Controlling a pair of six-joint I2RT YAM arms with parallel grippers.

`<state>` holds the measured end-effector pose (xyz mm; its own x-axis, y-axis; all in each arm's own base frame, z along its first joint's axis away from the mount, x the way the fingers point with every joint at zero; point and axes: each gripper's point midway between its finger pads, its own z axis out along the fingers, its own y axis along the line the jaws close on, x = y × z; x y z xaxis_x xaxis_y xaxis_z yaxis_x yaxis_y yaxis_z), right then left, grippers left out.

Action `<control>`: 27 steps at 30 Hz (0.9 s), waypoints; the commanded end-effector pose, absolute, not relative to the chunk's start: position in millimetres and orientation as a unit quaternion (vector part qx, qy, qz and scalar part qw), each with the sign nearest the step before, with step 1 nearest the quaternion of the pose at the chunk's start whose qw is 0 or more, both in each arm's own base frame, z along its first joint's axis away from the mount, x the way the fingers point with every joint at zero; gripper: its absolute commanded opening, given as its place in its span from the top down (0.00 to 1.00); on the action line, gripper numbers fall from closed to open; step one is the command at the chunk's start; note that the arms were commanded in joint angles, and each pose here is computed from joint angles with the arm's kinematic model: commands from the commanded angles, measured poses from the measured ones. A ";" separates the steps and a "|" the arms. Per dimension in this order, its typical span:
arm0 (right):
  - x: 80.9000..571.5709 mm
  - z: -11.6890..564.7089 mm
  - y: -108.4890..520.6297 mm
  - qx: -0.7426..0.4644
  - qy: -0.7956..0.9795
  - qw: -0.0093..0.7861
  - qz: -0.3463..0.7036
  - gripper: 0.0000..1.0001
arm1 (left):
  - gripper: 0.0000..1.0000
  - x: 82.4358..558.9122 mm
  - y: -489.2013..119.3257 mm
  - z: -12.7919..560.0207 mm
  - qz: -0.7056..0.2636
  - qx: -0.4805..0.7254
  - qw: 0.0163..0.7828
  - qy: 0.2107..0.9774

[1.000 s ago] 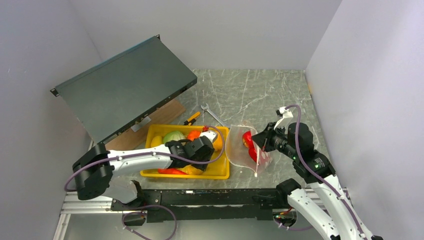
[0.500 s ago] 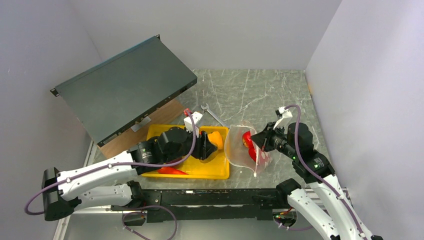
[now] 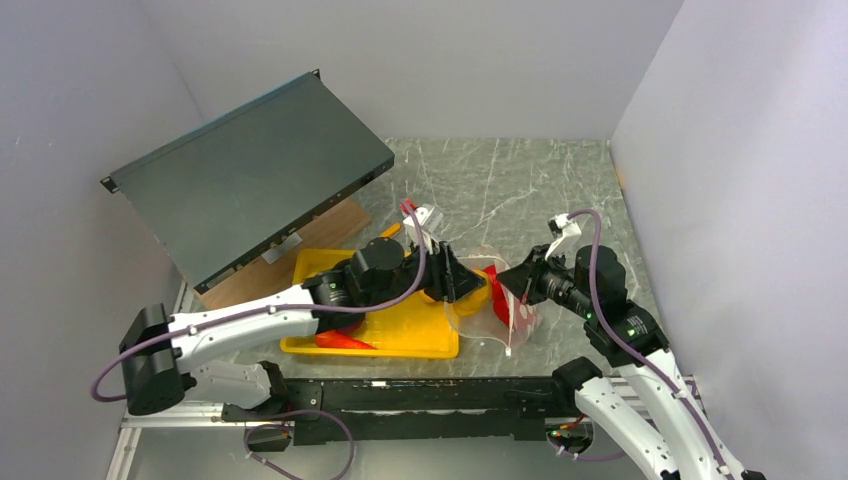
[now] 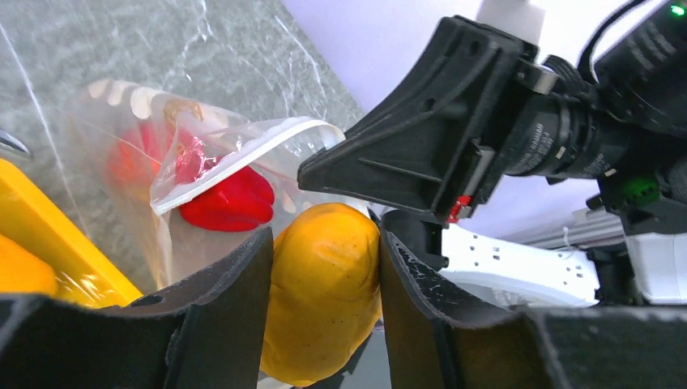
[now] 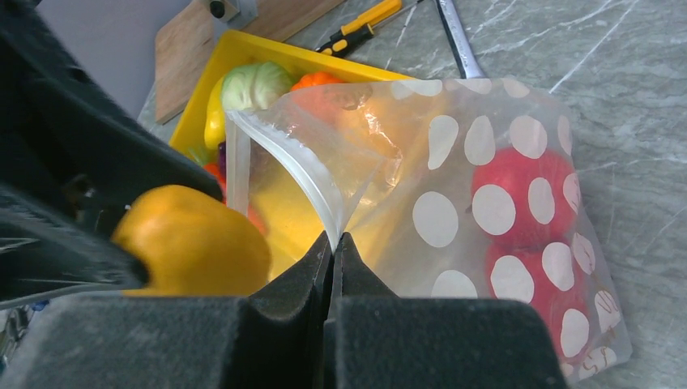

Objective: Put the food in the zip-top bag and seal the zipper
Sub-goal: Place the fake vegetable in the zipper food storage bag.

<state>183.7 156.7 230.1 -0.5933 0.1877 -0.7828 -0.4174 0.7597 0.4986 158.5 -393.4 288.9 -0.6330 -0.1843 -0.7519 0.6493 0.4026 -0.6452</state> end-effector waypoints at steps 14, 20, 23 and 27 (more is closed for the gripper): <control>182.6 252.9 163.0 -0.074 0.794 0.475 0.371 1.00 | 0.58 177.0 -402.8 280.6 -0.496 -0.073 0.439 0.746; 180.6 255.9 162.1 -0.068 0.791 0.478 0.375 1.00 | 0.57 180.9 -403.7 262.4 -0.476 -0.149 0.441 0.746; 179.8 255.4 162.2 -0.068 0.791 0.477 0.376 1.00 | 0.56 183.9 -406.4 254.8 -0.462 -0.170 0.434 0.754; 179.0 256.8 161.7 -0.070 0.791 0.478 0.376 1.00 | 0.46 184.4 -409.0 249.1 -0.444 -0.186 0.430 0.764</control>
<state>178.9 157.6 240.9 -0.5698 0.2281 -0.7895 -0.4310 0.7351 0.5234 176.5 -408.2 226.9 -0.6082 -0.5673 -0.5552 0.1796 0.5829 -0.7924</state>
